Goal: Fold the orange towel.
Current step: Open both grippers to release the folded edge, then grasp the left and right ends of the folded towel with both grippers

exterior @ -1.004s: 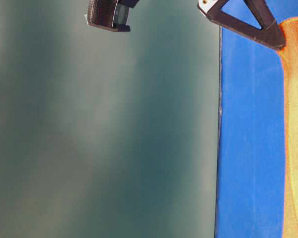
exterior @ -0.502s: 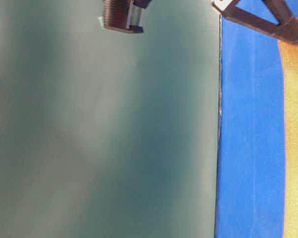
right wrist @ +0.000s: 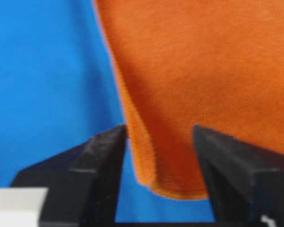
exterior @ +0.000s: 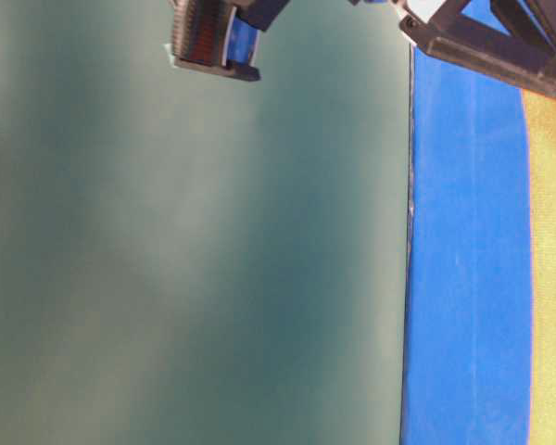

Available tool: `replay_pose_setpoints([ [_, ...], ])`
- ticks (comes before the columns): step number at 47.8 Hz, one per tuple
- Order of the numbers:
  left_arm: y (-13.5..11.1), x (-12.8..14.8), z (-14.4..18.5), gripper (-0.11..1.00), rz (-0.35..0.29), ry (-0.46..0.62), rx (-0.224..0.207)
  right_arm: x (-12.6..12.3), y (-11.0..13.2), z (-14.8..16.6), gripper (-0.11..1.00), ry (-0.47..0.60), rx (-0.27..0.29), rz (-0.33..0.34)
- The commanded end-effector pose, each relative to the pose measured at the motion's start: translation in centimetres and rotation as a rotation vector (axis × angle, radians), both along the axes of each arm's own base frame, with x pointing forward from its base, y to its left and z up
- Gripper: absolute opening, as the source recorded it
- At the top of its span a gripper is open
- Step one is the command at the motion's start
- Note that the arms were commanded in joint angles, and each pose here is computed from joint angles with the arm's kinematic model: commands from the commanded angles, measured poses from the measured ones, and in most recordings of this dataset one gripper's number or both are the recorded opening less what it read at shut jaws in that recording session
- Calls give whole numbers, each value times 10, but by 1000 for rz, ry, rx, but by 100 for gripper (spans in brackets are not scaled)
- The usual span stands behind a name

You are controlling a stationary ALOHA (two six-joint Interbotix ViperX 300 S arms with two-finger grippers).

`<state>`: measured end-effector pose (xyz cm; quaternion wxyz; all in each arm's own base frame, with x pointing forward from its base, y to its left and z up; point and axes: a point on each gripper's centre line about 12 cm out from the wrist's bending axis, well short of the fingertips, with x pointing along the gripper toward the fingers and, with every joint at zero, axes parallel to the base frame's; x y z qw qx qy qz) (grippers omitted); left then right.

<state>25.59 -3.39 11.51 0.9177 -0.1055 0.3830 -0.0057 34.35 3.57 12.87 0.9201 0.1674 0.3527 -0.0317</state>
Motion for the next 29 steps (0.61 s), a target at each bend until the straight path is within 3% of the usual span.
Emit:
replay_pose_setpoints([
  [1,-1,3,18,62,-5,-49,-4,3,-1,20,59,-46,4,-1],
  [7,7,0,32,62,4,-77,12,-1,-13,30,60,-68,-13,-15],
  [13,26,-2,41,62,40,-115,55,-7,-40,39,60,-93,-45,-65],
  [22,55,1,38,62,106,-96,113,-12,-80,37,60,-75,-73,-162],
  [29,66,4,33,62,121,-71,141,-13,-89,31,60,-40,-87,-172],
])
